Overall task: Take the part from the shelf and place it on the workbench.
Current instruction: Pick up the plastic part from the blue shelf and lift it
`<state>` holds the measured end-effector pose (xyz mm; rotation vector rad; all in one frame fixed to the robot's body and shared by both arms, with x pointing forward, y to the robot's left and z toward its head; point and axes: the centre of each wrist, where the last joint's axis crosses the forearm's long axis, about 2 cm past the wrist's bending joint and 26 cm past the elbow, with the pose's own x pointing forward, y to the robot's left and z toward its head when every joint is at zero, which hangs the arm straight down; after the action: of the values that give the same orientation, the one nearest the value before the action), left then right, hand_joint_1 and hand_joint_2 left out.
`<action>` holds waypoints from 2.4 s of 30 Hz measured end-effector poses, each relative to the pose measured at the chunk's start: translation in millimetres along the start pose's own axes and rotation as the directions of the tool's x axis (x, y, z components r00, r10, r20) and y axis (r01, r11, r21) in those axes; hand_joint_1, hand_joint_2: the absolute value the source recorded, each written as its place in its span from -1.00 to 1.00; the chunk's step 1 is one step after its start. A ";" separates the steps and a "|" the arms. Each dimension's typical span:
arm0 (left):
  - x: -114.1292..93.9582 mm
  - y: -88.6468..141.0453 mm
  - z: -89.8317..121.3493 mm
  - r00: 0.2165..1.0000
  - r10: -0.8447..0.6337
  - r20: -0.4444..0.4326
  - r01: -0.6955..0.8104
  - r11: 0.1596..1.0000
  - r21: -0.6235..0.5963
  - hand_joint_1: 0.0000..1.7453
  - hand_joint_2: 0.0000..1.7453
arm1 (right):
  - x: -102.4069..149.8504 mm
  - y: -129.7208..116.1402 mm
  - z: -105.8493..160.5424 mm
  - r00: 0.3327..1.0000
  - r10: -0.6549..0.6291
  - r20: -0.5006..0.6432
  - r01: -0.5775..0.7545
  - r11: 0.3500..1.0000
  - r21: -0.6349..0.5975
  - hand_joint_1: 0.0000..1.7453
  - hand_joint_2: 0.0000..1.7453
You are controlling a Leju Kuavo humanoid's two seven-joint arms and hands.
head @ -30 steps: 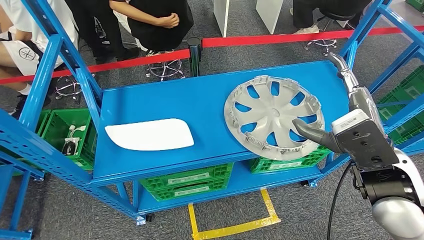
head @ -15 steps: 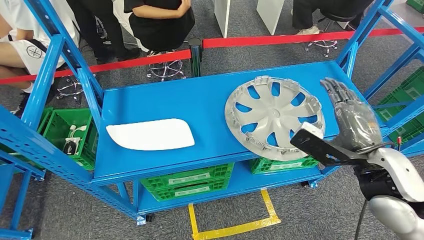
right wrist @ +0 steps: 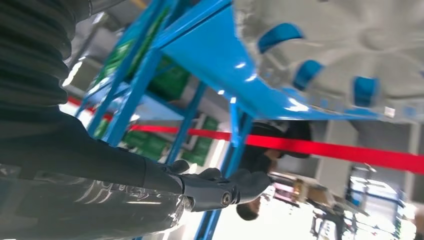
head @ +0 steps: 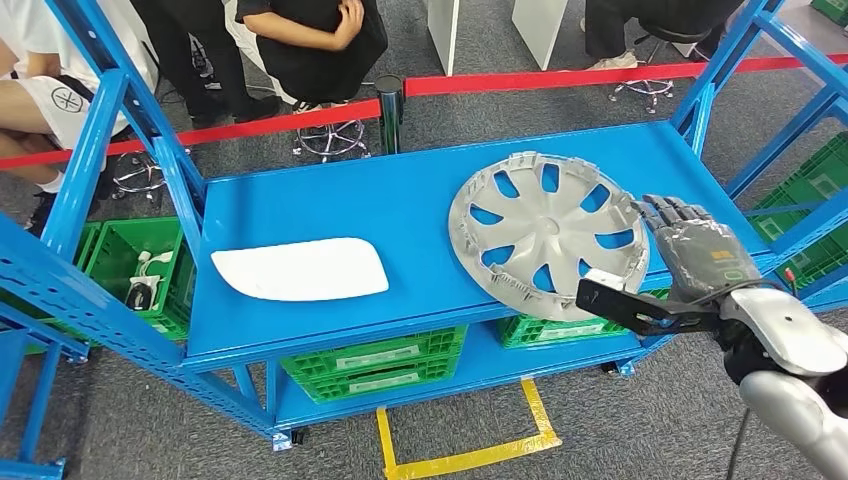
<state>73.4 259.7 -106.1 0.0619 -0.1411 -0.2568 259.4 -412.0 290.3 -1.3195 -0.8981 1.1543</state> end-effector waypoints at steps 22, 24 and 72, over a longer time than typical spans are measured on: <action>5.1 -3.3 0.6 0.997 -0.075 0.009 0.075 0.997 -0.011 -1.00 -1.00 | 30.8 32.1 -39.4 0.966 0.223 0.129 -0.253 0.912 0.323 -1.00 1.00; 4.8 -2.8 0.5 0.996 -0.084 -0.007 0.084 0.996 -0.011 -1.00 -1.00 | 36.8 38.6 -36.7 0.966 0.207 0.155 -0.248 0.913 0.323 -1.00 1.00; -0.7 15.4 -1.2 1.000 0.006 0.031 -0.008 0.998 0.065 -1.00 -1.00 | 75.4 70.4 -29.6 0.920 0.270 0.282 -0.299 0.952 0.062 -1.00 1.00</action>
<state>76.7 274.8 -106.2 0.1219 -0.1799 -0.2465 297.5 -353.7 208.7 -1.2527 -0.8436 1.6196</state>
